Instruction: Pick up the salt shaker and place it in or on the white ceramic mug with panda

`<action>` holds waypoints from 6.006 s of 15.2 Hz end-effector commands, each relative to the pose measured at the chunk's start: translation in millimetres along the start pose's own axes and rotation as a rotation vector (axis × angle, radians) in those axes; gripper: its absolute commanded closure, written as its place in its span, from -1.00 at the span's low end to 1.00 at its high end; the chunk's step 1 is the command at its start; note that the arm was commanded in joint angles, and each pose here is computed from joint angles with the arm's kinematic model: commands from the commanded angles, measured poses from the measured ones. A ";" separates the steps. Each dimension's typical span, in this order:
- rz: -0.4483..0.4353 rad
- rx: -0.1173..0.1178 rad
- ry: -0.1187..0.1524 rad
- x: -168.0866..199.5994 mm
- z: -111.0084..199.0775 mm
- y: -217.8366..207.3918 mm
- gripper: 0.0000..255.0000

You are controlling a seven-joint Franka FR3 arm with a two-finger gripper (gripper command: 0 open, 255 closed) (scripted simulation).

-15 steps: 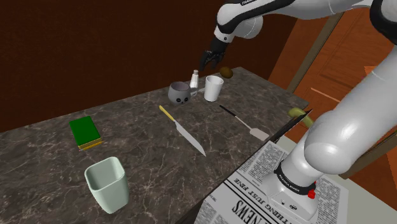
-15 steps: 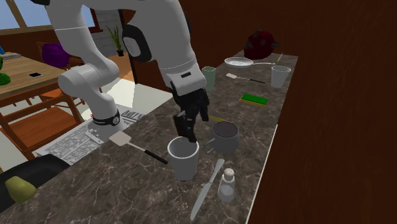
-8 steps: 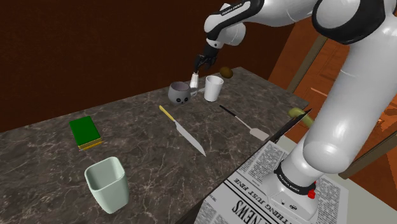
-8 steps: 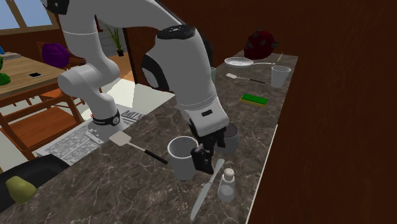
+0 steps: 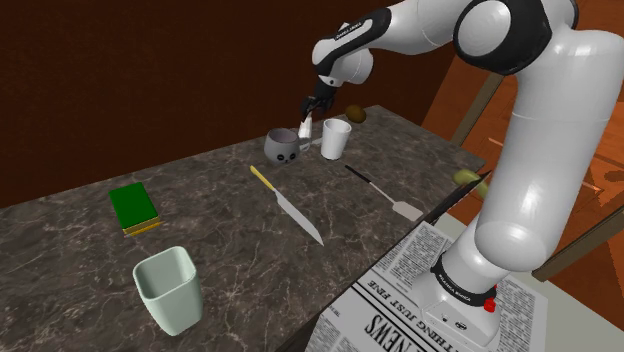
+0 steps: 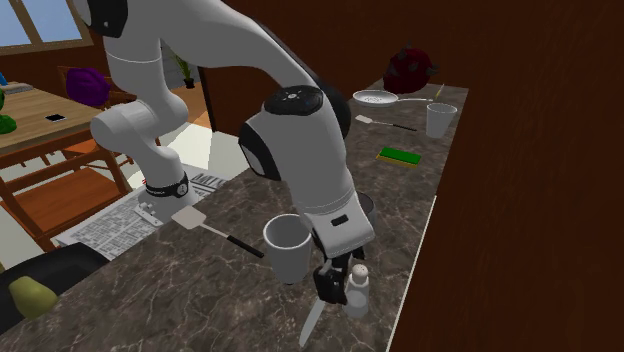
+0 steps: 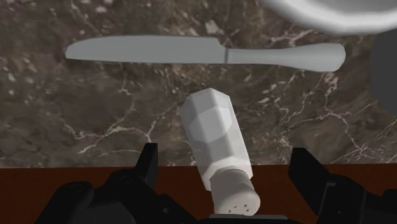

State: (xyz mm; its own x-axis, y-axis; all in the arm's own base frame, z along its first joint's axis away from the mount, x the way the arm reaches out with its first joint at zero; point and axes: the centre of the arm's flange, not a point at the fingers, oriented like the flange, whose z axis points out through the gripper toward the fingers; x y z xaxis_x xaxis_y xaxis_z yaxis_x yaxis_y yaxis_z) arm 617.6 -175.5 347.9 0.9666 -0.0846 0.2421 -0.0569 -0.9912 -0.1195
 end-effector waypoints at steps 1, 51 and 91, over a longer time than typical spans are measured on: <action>0.000 0.000 0.000 -0.1 11.3 0.1 -1.00; 0.000 0.000 0.000 40.8 -148.3 -20.1 1.00; 0.000 0.000 0.000 -61.3 -85.0 -173.6 -1.00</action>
State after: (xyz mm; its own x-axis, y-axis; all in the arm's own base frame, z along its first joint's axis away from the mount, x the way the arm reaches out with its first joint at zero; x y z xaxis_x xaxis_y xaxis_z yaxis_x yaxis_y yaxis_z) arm 547.2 -7.6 436.9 0.9657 -0.0856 0.2450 -0.0575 -0.9912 -0.1193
